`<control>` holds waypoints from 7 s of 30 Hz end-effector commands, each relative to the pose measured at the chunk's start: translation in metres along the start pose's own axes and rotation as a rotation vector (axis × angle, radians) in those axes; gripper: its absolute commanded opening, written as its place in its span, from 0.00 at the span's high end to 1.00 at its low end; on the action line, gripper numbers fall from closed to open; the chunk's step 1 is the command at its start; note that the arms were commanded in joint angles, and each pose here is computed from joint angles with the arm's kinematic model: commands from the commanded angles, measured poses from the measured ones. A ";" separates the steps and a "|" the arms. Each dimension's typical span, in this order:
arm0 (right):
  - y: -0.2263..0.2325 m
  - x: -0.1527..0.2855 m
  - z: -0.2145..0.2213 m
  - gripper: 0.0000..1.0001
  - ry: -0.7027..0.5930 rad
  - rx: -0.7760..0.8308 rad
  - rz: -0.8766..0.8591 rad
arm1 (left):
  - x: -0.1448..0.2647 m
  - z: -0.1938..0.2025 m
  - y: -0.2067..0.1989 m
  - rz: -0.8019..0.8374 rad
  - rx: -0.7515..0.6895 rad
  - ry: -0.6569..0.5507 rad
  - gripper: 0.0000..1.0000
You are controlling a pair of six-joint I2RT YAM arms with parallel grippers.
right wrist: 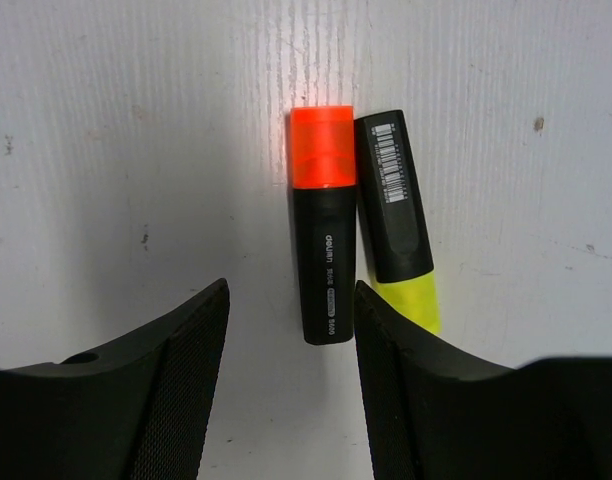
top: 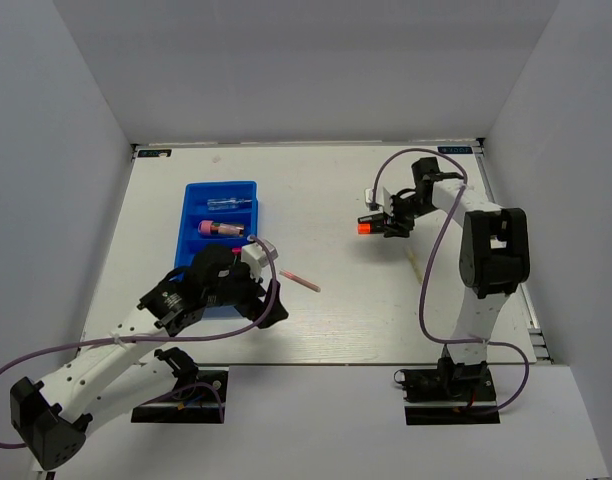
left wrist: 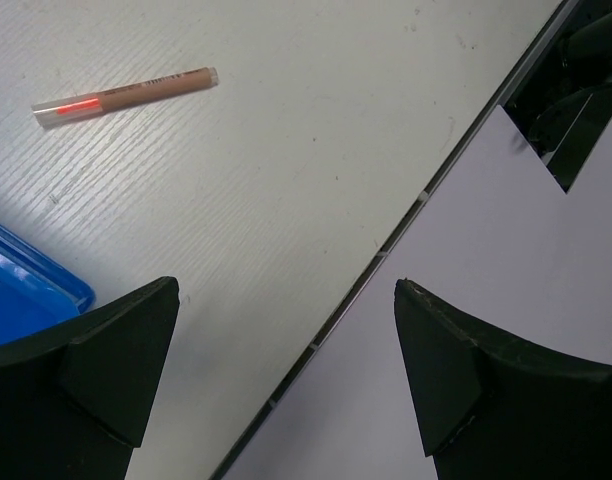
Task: Sort the stationery into containers
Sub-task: Pick up the pen from the center of the board, then place the pen in the storage box, then pick up the pen from the center of the board.
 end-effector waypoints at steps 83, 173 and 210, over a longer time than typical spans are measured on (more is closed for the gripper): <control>0.096 -0.130 -0.366 1.00 -0.291 -0.290 -0.331 | 0.085 -0.062 -0.032 -0.014 -0.056 -0.372 0.01; -0.070 -0.022 0.006 0.40 0.116 0.227 -0.170 | -0.016 0.006 0.008 -0.006 -0.018 0.125 0.00; -0.011 -0.073 0.035 0.99 0.325 -0.154 -0.221 | 0.001 0.005 0.001 -0.007 -0.004 0.058 0.00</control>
Point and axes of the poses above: each gripper's point midway between its finger pads, its own x axis back along the fingers, its own y axis along the line the jaws close on, z = x × y, the point moved 5 cm from there along x, back along the fingers, and after that the axes turned 1 degree about -x, right-handed, at the moved point
